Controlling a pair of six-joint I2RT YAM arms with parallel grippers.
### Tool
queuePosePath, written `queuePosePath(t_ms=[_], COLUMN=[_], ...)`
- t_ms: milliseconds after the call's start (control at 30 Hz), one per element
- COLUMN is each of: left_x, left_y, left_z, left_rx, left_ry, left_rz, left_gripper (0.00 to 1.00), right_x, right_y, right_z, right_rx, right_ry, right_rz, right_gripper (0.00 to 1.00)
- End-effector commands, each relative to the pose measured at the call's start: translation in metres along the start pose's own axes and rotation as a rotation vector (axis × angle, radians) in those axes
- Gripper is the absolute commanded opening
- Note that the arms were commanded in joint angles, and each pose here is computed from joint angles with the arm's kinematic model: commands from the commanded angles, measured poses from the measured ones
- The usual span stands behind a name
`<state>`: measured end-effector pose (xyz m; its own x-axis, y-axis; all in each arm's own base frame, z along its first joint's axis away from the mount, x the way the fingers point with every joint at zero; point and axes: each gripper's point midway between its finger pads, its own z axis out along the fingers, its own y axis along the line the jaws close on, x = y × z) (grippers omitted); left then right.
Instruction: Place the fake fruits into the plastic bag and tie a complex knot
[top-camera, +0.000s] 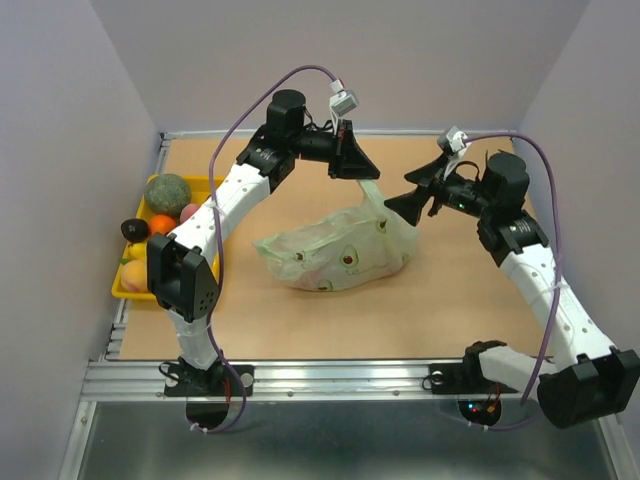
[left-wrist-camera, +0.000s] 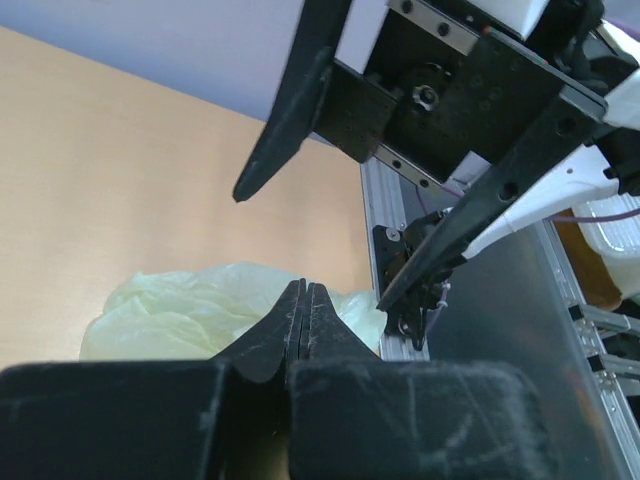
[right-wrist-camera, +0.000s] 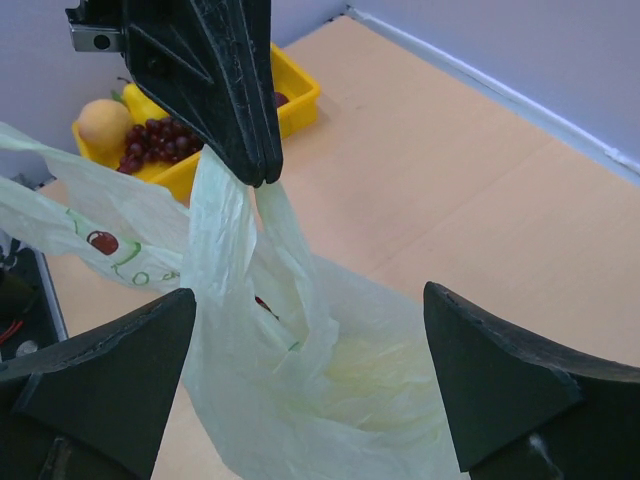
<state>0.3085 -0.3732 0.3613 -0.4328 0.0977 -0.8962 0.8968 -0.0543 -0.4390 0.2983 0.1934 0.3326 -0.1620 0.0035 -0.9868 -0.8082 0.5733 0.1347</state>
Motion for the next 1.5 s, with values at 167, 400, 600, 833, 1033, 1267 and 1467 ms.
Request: queuePosePath(t_ms=[167, 400, 600, 833, 1033, 1267, 1467], left_x=[-0.035, -0.039, -0.035, -0.046, -0.048, -0.074, -0.106], left_y=[-0.037, -0.041, -0.068, -0.092, -0.098, -0.082, 0.023], left_z=[-0.005, 0.002, 0.014, 0.009, 0.008, -0.009, -0.063], left_rx=[0.102, 0.172, 0.310, 0.396, 0.429, 0.307, -0.378], left_ry=[-0.020, -0.002, 0.023, -0.006, -0.017, -0.126, -0.102], left_rz=[0.161, 0.179, 0.197, 0.227, 0.217, 0.234, 0.390], left_gripper=[0.00, 0.00, 0.00, 0.00, 0.00, 0.43, 0.70], right_x=[-0.006, -0.003, 0.014, 0.039, 0.045, 0.045, 0.039], right_y=[0.015, 0.009, -0.013, -0.018, -0.011, -0.013, -0.036], right_z=[0.023, 0.031, 0.051, 0.057, 0.058, 0.055, 0.044], right_rx=[-0.284, -0.306, -0.294, -0.325, -0.363, -0.286, -0.014], right_ry=[0.038, 0.045, 0.081, 0.113, 0.085, 0.057, 0.008], right_rz=[-0.016, -0.029, -0.022, 0.002, 0.016, 0.119, 0.235], right_gripper=[1.00, 1.00, 0.98, 0.83, 0.35, 0.01, 0.00])
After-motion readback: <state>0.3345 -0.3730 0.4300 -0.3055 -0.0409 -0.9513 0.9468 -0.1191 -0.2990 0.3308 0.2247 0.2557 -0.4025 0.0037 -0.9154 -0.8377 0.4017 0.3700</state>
